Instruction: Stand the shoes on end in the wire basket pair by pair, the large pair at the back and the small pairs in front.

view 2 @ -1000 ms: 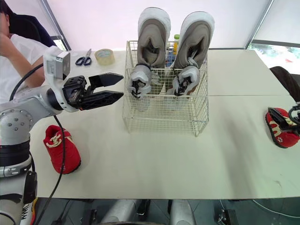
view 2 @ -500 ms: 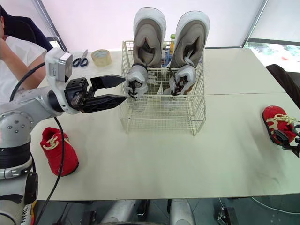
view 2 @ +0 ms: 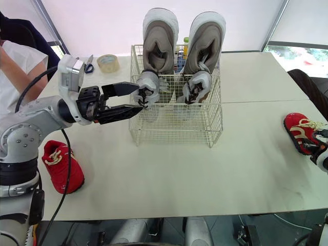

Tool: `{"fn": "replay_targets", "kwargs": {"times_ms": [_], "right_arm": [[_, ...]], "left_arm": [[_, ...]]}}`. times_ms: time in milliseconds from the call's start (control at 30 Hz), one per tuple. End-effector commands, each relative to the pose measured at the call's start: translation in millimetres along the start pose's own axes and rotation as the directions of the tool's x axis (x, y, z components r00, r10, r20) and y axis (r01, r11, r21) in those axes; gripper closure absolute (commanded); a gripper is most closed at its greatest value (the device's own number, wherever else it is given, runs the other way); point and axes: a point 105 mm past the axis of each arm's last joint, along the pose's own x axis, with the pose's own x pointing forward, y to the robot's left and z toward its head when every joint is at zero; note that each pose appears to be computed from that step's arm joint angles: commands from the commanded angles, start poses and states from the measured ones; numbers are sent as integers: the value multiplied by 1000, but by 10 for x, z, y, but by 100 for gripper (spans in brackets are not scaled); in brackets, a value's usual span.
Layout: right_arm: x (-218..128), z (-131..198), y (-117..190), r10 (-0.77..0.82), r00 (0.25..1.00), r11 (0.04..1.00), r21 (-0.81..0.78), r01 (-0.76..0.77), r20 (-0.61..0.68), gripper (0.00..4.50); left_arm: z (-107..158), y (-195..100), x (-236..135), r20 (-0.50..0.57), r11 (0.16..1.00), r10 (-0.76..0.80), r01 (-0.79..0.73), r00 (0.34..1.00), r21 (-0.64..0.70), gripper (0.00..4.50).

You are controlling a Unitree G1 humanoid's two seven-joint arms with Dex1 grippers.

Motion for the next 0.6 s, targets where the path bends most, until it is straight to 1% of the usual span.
{"fn": "replay_targets", "kwargs": {"times_ms": [33, 67, 133, 200, 233, 300, 333, 367, 467, 533, 600], "right_arm": [[-184, 652, 67, 20, 976, 997, -71, -4, 216, 435], [-270, 862, 109, 26, 959, 995, -95, 1, 282, 435], [-518, 1369, 301, 78, 895, 986, -169, -3, 439, 435], [-751, 1727, 579, 167, 828, 964, -264, -23, 536, 435], [-872, 1885, 731, 221, 787, 946, -324, -28, 577, 435], [-1203, 2195, 1215, 421, 660, 851, -523, -51, 622, 435], [-1364, 2286, 1463, 521, 591, 792, -607, -65, 616, 435], [-1467, 2319, 1628, 584, 547, 743, -666, -65, 599, 435], [-1640, 2285, 2111, 738, 467, 566, -824, -34, 488, 435], [-1729, 2278, 2369, 800, 405, 482, -876, 7, 443, 435], [-1806, 2208, 2620, 862, 354, 372, -927, 49, 364, 435]], "left_arm": [[195, 37, 6, 48, 999, 6, -8, 999, 35, 0], [224, 63, 6, 57, 1000, 10, -12, 998, 26, 0], [289, 119, 4, 78, 1000, 14, -14, 997, 2, 0], [338, 164, 8, 92, 1000, 14, -13, 996, -13, 0], [362, 184, 12, 97, 1000, 9, -7, 995, -24, 0], [437, 241, 28, 113, 998, -3, 10, 994, -59, 0], [470, 265, 36, 115, 996, -14, 23, 993, -81, 0], [494, 278, 42, 115, 995, -24, 36, 993, -98, 0], [589, 297, 52, 121, 987, -69, 85, 990, -139, 0], [636, 312, 50, 115, 982, -92, 109, 989, -154, 0], [677, 317, 45, 106, 978, -113, 130, 988, -165, 0]]}}
